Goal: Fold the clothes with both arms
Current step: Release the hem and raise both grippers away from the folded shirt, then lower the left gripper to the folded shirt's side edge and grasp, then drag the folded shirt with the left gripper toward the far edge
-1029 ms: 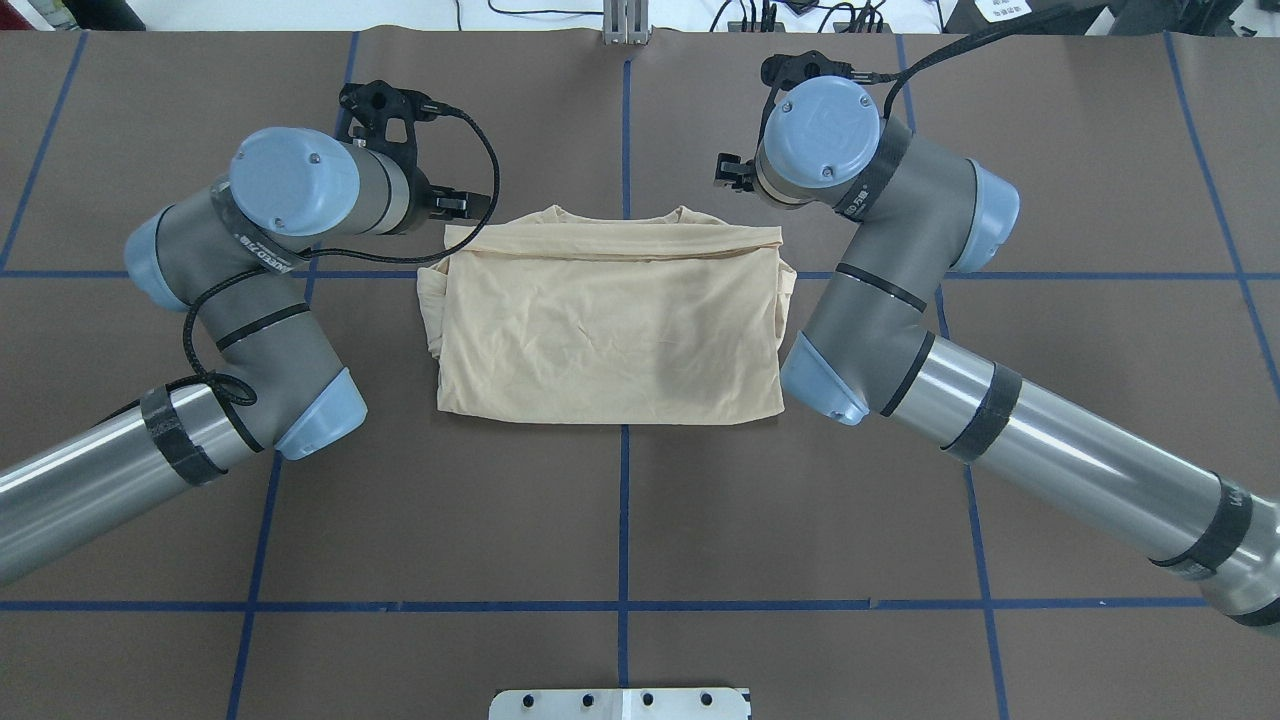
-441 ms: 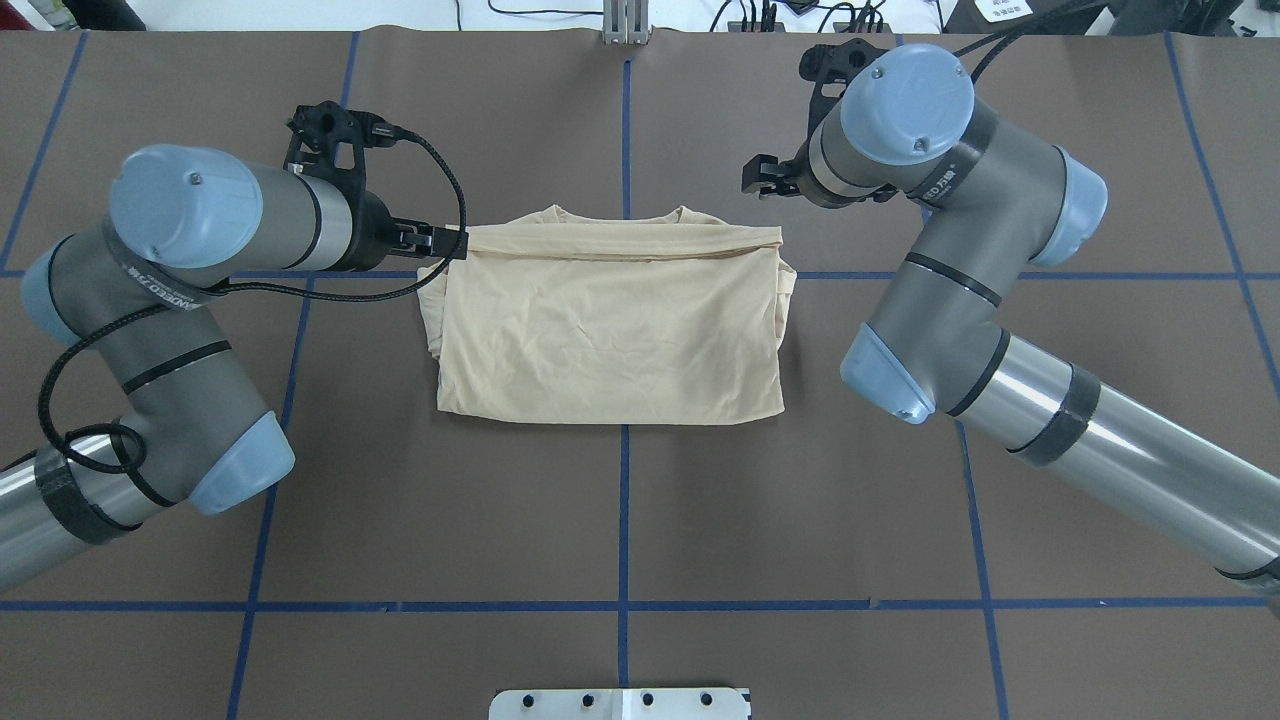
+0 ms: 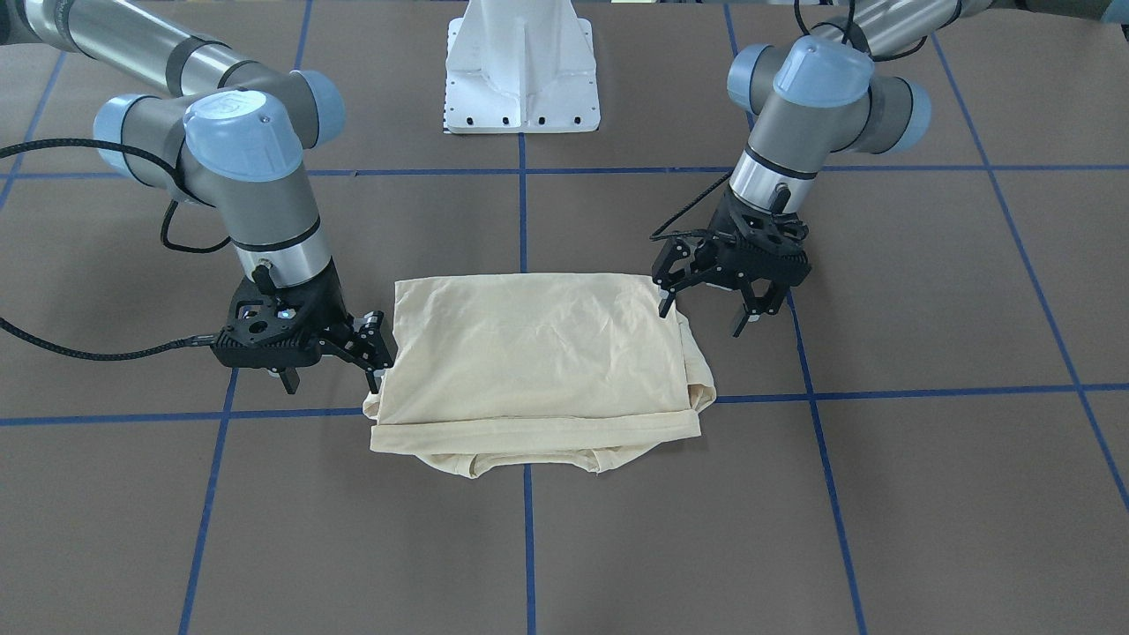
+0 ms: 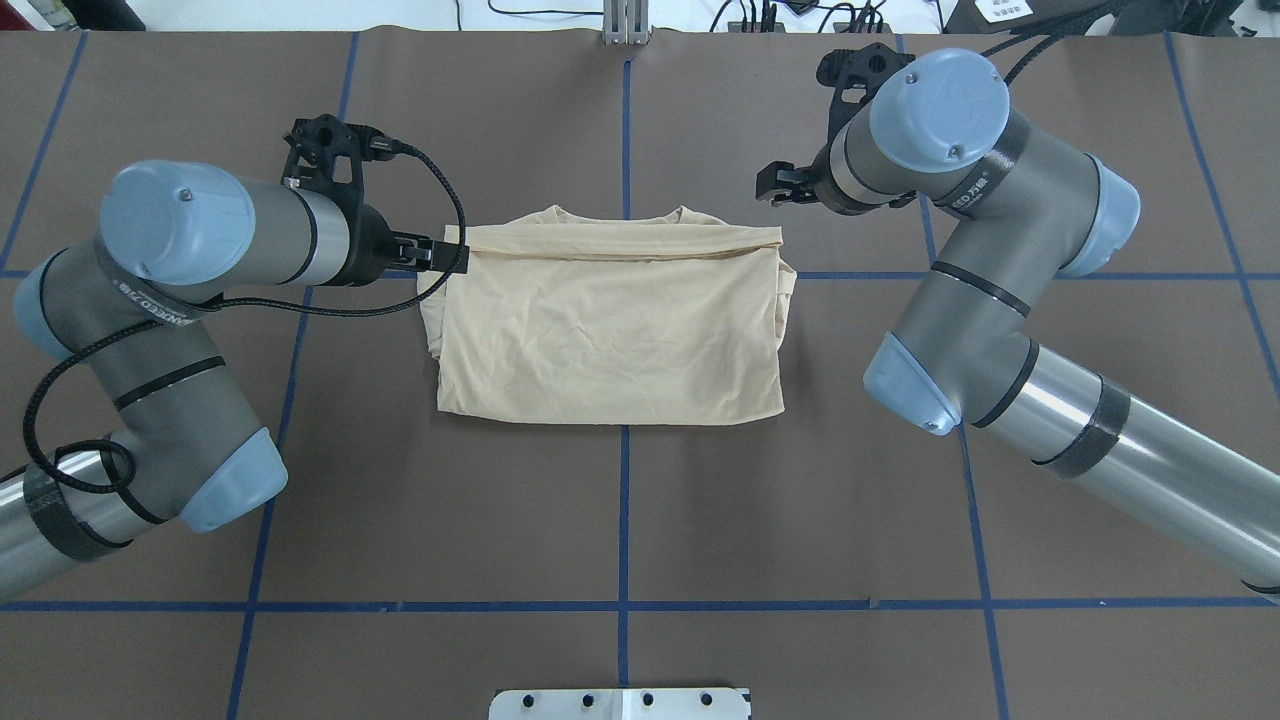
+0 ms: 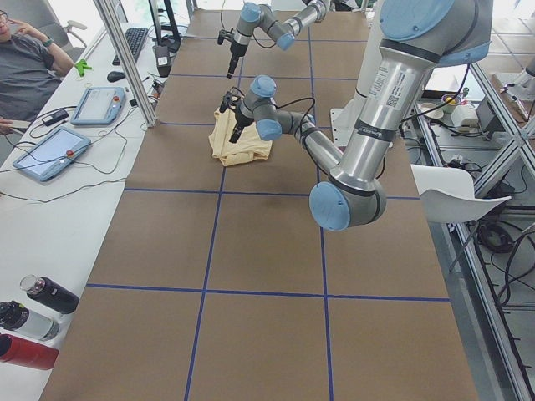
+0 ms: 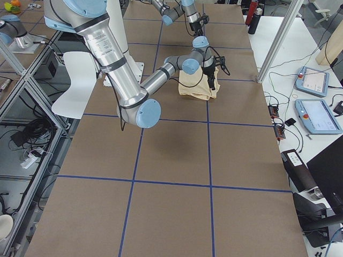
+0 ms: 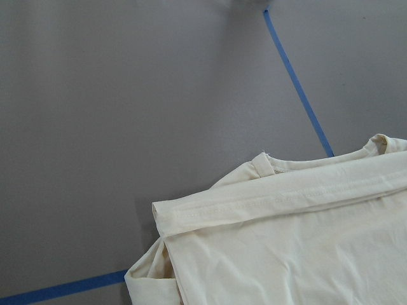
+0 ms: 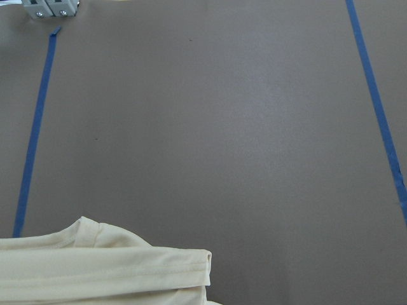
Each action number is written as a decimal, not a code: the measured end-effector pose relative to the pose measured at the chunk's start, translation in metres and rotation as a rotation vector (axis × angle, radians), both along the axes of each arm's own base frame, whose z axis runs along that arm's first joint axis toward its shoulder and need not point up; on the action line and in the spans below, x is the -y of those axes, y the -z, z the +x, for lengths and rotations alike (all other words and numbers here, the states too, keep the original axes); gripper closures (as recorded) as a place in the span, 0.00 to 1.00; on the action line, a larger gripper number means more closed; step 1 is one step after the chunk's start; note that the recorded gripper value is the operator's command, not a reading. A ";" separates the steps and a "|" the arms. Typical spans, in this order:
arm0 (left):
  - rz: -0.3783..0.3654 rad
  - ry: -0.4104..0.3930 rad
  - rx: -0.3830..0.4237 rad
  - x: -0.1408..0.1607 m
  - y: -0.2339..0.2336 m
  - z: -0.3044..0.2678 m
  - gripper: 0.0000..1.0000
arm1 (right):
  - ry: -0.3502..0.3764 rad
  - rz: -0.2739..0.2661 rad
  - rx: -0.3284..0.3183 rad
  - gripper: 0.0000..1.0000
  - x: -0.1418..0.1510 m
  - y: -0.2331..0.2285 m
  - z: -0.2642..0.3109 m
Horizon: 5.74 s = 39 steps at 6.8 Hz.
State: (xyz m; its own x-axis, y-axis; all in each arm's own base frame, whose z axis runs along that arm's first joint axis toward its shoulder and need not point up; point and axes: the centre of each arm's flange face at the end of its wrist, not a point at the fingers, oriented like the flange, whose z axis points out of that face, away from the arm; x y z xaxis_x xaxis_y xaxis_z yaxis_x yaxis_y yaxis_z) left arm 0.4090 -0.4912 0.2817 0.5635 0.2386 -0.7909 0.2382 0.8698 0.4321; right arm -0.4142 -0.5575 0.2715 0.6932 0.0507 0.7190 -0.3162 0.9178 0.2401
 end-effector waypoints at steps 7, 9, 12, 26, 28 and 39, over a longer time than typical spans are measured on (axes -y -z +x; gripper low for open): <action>-0.003 -0.005 0.001 -0.008 -0.006 -0.006 0.00 | 0.007 0.016 0.005 0.00 -0.005 0.003 0.006; -0.016 -0.027 0.021 -0.031 -0.022 0.010 0.00 | 0.006 0.017 0.006 0.00 -0.007 0.001 0.008; -0.089 -0.036 0.033 -0.086 -0.046 0.061 0.08 | 0.007 0.027 0.018 0.00 -0.018 0.000 0.020; -0.108 -0.076 0.032 -0.109 -0.058 0.093 1.00 | 0.009 0.030 0.020 0.00 -0.022 0.001 0.021; -0.041 -0.065 0.078 -0.082 -0.064 0.074 1.00 | 0.011 0.030 0.018 0.00 -0.023 0.000 0.020; 0.132 0.156 0.289 0.246 -0.085 0.013 0.00 | 0.038 0.035 0.024 0.00 -0.034 0.002 0.000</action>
State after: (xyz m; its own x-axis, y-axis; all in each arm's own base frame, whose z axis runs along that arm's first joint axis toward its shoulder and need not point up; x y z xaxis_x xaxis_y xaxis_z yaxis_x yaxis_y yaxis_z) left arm 0.4224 -0.7373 0.3671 0.7970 0.2214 -0.5620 0.2155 0.7649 0.6071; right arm -0.4140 -0.5233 0.2692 0.6769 -0.0010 0.7361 -0.2868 0.9206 0.2650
